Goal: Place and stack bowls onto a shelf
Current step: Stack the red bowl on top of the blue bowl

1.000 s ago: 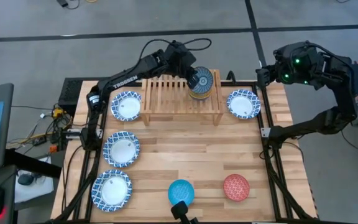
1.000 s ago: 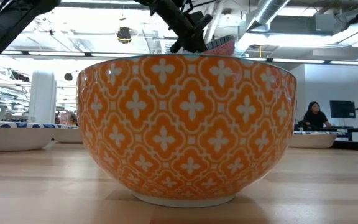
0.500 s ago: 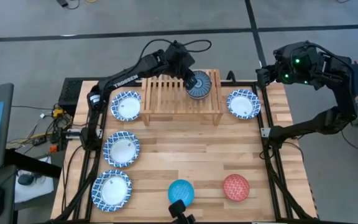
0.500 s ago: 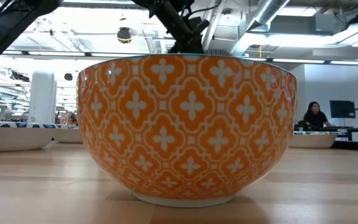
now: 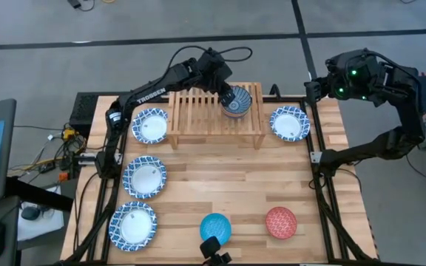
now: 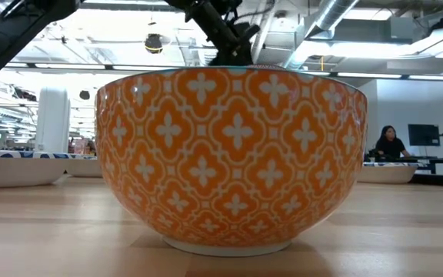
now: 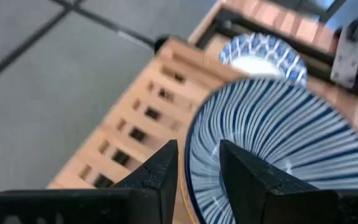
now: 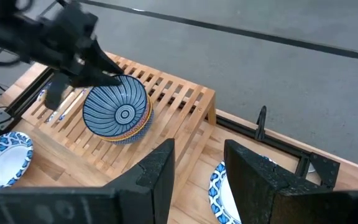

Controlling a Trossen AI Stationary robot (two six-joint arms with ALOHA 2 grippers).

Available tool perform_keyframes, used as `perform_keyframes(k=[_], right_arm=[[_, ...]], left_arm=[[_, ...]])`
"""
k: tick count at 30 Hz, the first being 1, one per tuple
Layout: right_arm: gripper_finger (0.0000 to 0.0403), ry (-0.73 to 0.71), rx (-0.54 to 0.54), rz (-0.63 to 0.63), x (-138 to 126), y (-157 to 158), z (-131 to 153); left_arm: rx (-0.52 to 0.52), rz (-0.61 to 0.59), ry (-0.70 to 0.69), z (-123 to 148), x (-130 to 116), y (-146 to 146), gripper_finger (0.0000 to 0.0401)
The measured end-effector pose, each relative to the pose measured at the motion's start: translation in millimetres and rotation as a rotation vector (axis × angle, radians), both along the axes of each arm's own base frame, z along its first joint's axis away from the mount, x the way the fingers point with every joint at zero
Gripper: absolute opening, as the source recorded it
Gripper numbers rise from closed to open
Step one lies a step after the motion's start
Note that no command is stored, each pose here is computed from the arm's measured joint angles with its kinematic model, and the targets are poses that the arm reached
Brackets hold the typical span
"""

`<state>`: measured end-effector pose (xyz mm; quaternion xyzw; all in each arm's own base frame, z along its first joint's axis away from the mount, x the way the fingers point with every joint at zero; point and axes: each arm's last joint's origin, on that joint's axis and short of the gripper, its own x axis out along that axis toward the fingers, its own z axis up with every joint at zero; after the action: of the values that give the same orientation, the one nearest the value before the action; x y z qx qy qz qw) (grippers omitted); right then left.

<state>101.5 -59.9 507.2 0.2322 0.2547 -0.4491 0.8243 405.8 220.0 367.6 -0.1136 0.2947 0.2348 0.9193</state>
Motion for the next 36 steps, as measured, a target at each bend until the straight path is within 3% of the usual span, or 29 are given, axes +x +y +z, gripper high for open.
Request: perform_keyframes(k=[16, 28, 36], right_arm=[[0.0164, 0.145, 0.093, 0.046, 45.0, -15.8, -57.7], [0.0164, 0.103, 0.193, 0.250, 90.3, -13.6, -115.2], [0.0164, 0.106, 0.243, 0.311, 100.1, 6.2, -142.3]], left_arm=[[0.075, -0.019, -0.083, 55.6, -20.6, -13.6, 0.0103], [0.134, -0.063, -0.028, 84.2, -37.9, -67.4, 0.0103], [0.169, -0.079, 0.007, 86.4, -33.3, -98.6, 0.0103]])
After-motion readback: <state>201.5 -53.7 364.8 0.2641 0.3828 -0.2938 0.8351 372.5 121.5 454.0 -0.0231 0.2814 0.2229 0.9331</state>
